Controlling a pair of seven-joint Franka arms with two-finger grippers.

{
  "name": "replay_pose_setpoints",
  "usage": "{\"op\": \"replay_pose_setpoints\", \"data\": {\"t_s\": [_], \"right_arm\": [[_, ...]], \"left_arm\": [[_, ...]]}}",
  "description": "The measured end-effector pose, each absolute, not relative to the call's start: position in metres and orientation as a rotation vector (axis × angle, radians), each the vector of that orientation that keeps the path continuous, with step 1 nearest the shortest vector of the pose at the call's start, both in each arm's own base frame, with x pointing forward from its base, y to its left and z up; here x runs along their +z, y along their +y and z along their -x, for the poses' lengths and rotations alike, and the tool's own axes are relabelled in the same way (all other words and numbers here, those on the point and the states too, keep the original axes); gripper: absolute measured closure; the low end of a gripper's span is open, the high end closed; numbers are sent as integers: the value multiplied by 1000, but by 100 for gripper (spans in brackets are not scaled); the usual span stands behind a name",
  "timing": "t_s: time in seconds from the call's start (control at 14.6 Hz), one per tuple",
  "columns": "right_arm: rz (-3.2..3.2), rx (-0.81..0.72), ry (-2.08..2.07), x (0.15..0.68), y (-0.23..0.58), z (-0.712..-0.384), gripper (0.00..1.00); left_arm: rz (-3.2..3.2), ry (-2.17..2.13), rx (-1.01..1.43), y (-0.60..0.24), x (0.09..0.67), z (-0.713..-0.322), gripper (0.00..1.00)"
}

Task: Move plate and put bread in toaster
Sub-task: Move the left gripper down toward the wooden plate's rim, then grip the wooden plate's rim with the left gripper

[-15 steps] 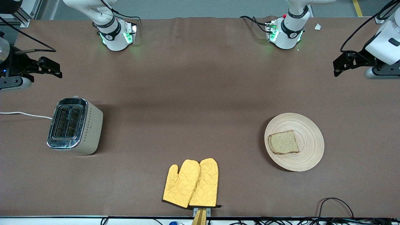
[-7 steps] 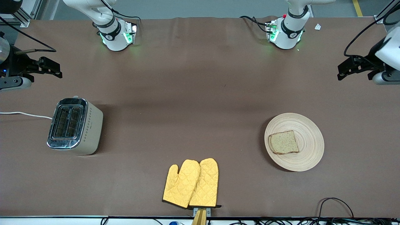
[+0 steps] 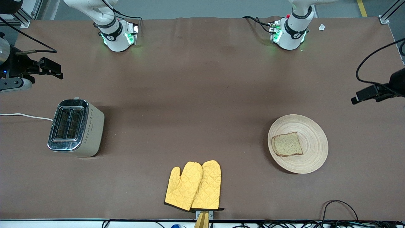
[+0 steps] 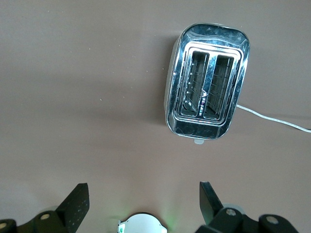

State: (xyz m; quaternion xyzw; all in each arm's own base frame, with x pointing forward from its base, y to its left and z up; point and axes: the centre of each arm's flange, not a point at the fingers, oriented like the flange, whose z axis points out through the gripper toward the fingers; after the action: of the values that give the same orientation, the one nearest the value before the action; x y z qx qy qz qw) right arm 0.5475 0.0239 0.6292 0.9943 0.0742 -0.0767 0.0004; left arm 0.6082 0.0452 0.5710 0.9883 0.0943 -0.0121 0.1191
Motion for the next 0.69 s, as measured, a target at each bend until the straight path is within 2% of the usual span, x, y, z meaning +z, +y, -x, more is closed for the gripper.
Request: {"op": "replay_pose_setpoints", "data": {"t_s": [0.34,0.69], "right_arm": [[-3123,-242,234,629,24,-547,0],[-3123,-244,234,629,24,-547,0]], "left_arm": [[-2679,223,-61,128,464,-643,0],[-2461,171,-82,191,342,-647,0]]}}
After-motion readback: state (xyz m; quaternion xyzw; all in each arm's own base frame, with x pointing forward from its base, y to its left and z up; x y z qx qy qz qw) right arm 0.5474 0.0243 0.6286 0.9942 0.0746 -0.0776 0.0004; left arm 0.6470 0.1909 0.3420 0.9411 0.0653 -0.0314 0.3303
